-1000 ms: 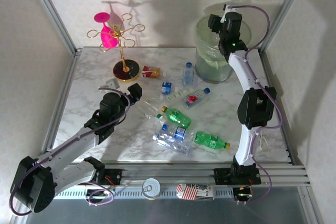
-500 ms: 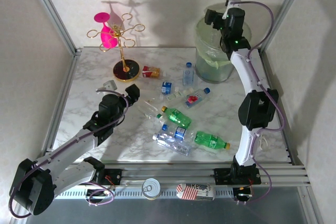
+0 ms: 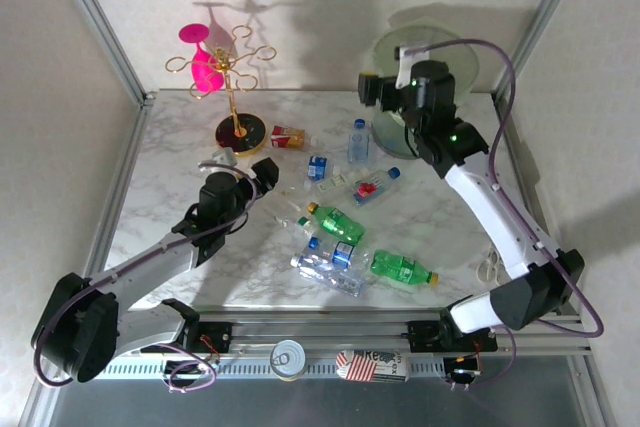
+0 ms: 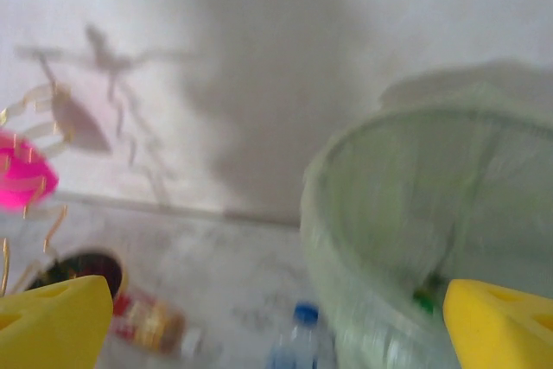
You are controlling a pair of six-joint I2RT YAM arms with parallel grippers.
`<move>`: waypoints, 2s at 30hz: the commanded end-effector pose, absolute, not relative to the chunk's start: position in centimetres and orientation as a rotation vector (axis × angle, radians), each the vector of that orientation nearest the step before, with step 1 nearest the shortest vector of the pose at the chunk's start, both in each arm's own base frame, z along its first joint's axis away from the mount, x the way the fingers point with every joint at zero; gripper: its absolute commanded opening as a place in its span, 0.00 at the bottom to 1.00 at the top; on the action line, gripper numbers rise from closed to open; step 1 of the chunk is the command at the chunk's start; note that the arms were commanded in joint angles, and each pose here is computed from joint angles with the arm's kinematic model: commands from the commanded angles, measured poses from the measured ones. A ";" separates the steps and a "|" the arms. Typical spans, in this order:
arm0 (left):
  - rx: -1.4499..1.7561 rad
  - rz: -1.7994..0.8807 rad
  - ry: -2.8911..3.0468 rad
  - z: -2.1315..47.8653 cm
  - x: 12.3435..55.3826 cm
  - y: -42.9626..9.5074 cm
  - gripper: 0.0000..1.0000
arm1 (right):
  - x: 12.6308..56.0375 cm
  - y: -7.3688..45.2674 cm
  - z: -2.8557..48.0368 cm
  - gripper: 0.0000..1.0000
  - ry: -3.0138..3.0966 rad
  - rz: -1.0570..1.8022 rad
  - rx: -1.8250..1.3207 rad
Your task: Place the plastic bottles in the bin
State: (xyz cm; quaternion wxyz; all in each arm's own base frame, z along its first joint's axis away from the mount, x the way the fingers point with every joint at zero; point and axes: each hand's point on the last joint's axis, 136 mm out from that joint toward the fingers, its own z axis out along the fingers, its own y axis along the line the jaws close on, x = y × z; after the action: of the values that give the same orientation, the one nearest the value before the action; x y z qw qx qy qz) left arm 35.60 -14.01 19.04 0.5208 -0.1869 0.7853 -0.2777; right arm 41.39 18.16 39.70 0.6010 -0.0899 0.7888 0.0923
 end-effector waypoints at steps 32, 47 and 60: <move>-0.475 -0.846 1.841 19.9 38.0 -17.1 1.00 | 15.1 13.6 7.9 0.95 2.965 -0.189 -0.408; -0.468 -0.805 1.846 20.3 38.3 -16.7 1.00 | 15.5 13.1 5.5 0.95 2.959 -0.365 -0.460; -0.456 -0.793 1.833 21.2 38.5 -16.7 0.99 | 16.0 13.5 3.2 0.95 2.945 -0.374 -0.486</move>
State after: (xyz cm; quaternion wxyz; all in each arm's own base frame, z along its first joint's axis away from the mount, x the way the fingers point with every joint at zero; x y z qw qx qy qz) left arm 38.07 -16.71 19.59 0.5033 -0.1945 0.7731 -0.3336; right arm 16.00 13.43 3.74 0.0633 -0.1530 0.9791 -0.1180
